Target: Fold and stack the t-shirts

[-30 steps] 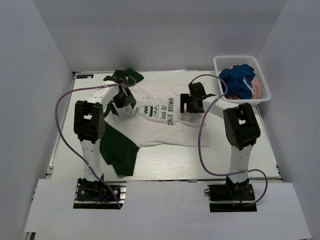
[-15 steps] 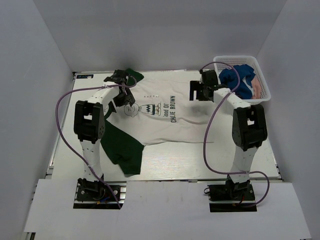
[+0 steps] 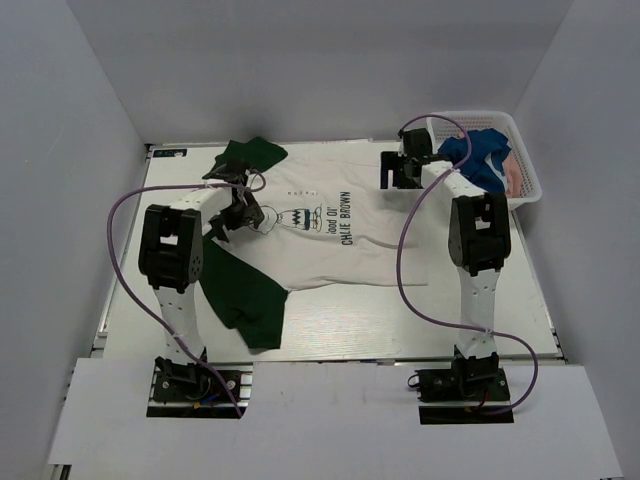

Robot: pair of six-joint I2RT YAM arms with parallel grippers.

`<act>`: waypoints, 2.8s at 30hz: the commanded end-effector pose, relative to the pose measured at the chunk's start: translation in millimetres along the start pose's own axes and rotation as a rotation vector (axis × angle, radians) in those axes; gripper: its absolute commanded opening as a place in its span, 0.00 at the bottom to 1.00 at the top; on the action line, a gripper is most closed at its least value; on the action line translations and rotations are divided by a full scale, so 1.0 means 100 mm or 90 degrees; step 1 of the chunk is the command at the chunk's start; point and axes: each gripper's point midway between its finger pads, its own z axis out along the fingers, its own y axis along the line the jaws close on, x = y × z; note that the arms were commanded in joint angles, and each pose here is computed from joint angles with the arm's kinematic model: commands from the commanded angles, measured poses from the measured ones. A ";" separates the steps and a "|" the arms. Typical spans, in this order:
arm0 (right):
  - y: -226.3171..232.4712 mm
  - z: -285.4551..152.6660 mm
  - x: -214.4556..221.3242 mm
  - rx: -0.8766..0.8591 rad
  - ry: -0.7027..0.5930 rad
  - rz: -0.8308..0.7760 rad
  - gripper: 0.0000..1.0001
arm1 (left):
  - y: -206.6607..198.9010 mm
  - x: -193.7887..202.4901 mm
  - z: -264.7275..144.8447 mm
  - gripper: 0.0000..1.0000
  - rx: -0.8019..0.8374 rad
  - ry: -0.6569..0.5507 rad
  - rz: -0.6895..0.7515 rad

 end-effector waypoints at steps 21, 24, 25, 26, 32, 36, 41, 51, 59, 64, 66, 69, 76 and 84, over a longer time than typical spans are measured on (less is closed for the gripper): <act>0.40 -0.48 0.25 -0.134 -0.002 0.002 0.90 | 0.41 -0.10 -0.33 1.00 0.022 -0.005 -0.038; 0.41 -0.57 0.18 -0.135 -0.024 0.004 0.90 | 0.28 -0.18 -0.51 1.00 0.068 -0.029 -0.039; 0.39 -0.60 0.15 -0.130 -0.031 0.007 0.90 | 0.26 -0.19 -0.55 1.00 0.079 -0.030 -0.034; 0.33 -0.59 0.16 -0.103 -0.037 0.011 0.90 | 0.25 -0.19 -0.59 1.00 0.090 -0.036 -0.036; 0.37 -0.64 0.14 -0.120 -0.043 0.005 0.90 | 0.24 -0.12 -0.66 1.00 0.111 -0.031 -0.035; 0.54 -0.52 0.18 -0.178 -0.022 0.009 0.90 | 0.23 -0.11 -0.68 1.00 0.122 -0.032 -0.036; 0.51 -0.37 0.23 -0.168 0.000 0.012 0.90 | 0.25 -0.07 -0.70 1.00 0.119 -0.027 -0.035; 0.39 -0.19 0.41 -0.132 0.028 0.014 0.90 | 0.28 -0.03 -0.69 1.00 0.115 -0.022 -0.034; 0.50 -0.15 0.42 -0.170 0.025 0.018 0.80 | 0.24 0.00 -0.65 1.00 0.127 -0.015 -0.033; 0.48 -0.14 0.40 -0.159 0.019 0.020 0.54 | 0.24 -0.03 -0.63 1.00 0.121 -0.020 -0.034; 0.43 -0.15 0.35 -0.139 0.005 0.025 0.34 | 0.24 -0.03 -0.63 1.00 0.121 -0.020 -0.034; 0.35 -0.15 0.34 -0.113 -0.004 0.030 0.15 | 0.24 -0.03 -0.63 1.00 0.121 -0.020 -0.034; 0.15 -0.20 0.32 -0.042 -0.010 0.023 0.03 | 0.24 -0.02 -0.60 1.00 0.118 -0.015 -0.033; 0.23 -0.23 0.23 -0.080 -0.039 0.003 0.00 | 0.22 -0.03 -0.61 1.00 0.126 -0.017 -0.033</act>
